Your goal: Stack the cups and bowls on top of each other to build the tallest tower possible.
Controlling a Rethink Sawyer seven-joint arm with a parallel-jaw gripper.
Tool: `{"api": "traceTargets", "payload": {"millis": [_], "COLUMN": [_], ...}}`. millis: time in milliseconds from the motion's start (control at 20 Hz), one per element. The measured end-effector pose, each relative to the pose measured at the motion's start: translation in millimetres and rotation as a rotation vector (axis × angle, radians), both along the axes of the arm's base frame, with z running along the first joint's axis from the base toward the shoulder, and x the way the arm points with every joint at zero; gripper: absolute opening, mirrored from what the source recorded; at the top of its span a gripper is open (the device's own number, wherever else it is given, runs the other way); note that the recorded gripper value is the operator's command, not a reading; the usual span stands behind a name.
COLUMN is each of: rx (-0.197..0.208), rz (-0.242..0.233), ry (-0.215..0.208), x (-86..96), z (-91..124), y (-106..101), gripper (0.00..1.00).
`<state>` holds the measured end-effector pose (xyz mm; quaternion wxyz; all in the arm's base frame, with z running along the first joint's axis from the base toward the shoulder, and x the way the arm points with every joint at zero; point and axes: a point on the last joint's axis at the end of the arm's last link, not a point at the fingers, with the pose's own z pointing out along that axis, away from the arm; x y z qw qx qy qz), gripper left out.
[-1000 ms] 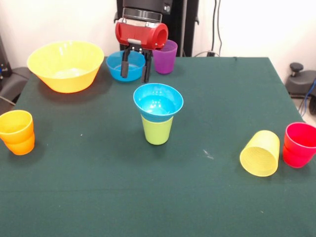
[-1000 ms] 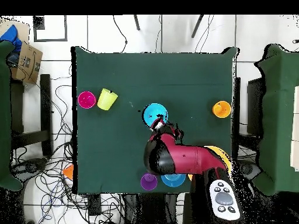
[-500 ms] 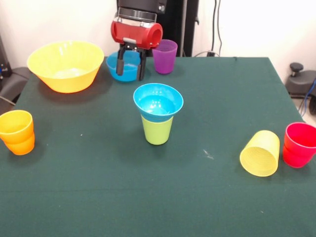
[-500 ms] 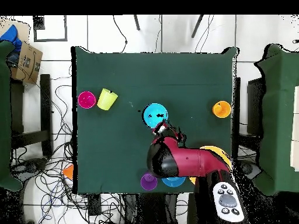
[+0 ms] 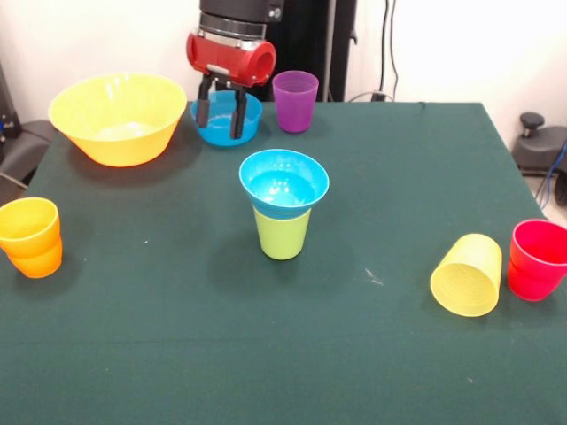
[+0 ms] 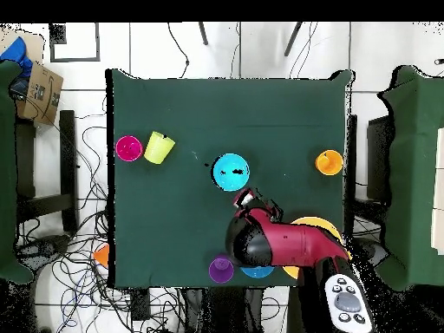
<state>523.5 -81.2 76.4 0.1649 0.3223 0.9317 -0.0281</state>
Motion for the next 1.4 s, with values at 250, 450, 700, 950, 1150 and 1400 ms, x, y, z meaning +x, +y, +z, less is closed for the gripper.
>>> {"api": "traceTargets", "payload": {"millis": [250,450,700,950,1150,1400], "rx": [-0.013,-0.023,-0.032,-0.04,-0.045,-0.044], "rz": [0.003,0.005,0.002,0.007,0.008,0.003], "ry": [0.016,0.029,0.035,0.044,0.061,0.08], "x": [-10.5,-20.7,-25.3,-30.7,-37.8,-44.6], "z": [-1.9,-3.6,-3.8,-5.7,-10.7,-17.1], "y": [-11.4,-21.1,-29.1,-33.7,-37.1,-39.0], "gripper": [1.0,1.0,1.0,1.0,1.0,1.0]}}
